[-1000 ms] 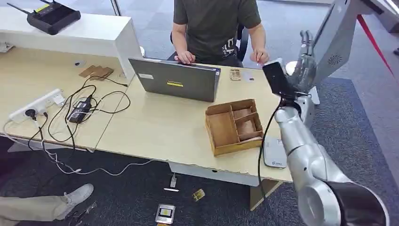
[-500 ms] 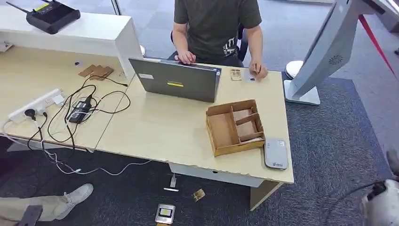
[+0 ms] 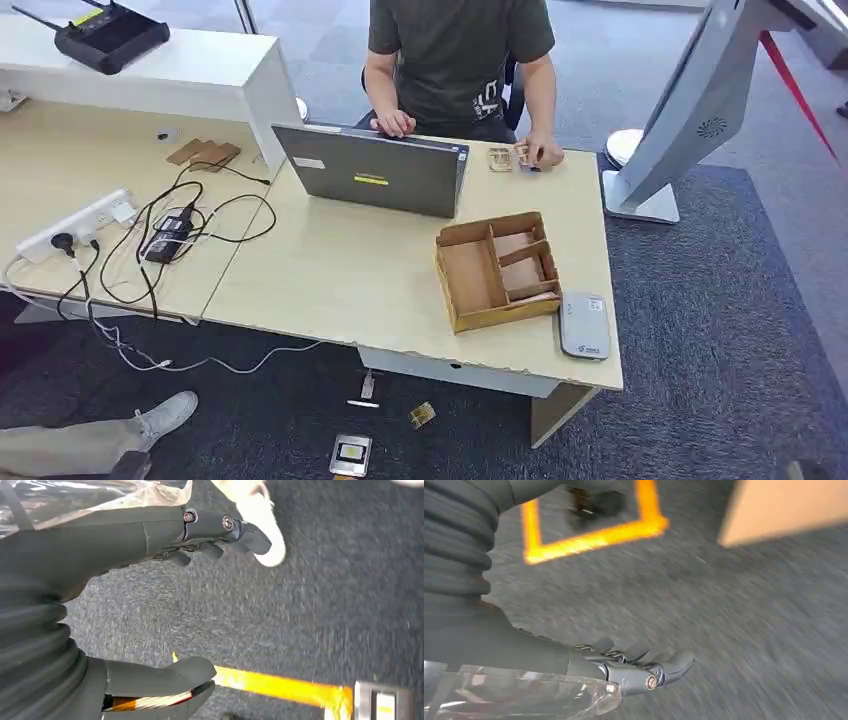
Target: Pass the card to the sensor for recognition and then transmit it.
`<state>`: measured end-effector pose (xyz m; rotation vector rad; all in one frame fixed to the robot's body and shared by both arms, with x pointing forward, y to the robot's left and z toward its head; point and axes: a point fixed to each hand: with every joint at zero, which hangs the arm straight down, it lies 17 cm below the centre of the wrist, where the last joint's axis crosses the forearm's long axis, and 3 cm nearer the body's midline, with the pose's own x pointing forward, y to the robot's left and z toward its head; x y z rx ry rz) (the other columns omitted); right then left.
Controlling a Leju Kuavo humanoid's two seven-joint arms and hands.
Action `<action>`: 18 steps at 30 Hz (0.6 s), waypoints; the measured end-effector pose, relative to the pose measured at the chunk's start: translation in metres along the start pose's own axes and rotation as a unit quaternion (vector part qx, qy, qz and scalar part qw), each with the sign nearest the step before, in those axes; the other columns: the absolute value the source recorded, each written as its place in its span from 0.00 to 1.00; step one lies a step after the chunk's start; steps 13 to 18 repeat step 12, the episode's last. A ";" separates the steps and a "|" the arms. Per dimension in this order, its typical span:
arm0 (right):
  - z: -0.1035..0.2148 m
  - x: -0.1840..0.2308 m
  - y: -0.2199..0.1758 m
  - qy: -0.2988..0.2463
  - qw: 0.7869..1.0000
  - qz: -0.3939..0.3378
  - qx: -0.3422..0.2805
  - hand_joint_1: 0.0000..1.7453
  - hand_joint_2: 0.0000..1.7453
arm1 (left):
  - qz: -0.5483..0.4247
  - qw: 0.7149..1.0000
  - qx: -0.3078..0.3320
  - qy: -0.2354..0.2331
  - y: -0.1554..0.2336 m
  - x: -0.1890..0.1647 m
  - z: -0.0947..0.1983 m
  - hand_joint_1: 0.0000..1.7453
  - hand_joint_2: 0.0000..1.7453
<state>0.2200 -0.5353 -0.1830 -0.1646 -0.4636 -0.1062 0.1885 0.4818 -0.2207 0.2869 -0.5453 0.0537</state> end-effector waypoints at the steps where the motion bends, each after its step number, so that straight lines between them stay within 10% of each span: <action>1: 0.000 -0.005 0.006 0.005 1.000 0.002 0.009 0.00 1.00 | -0.003 1.000 -0.004 -0.002 -0.004 0.001 0.000 0.00 1.00; 18: 0.001 -0.032 0.054 0.035 0.995 0.050 0.076 0.00 1.00 | -0.012 0.999 -0.048 -0.021 -0.058 0.020 0.000 0.00 1.00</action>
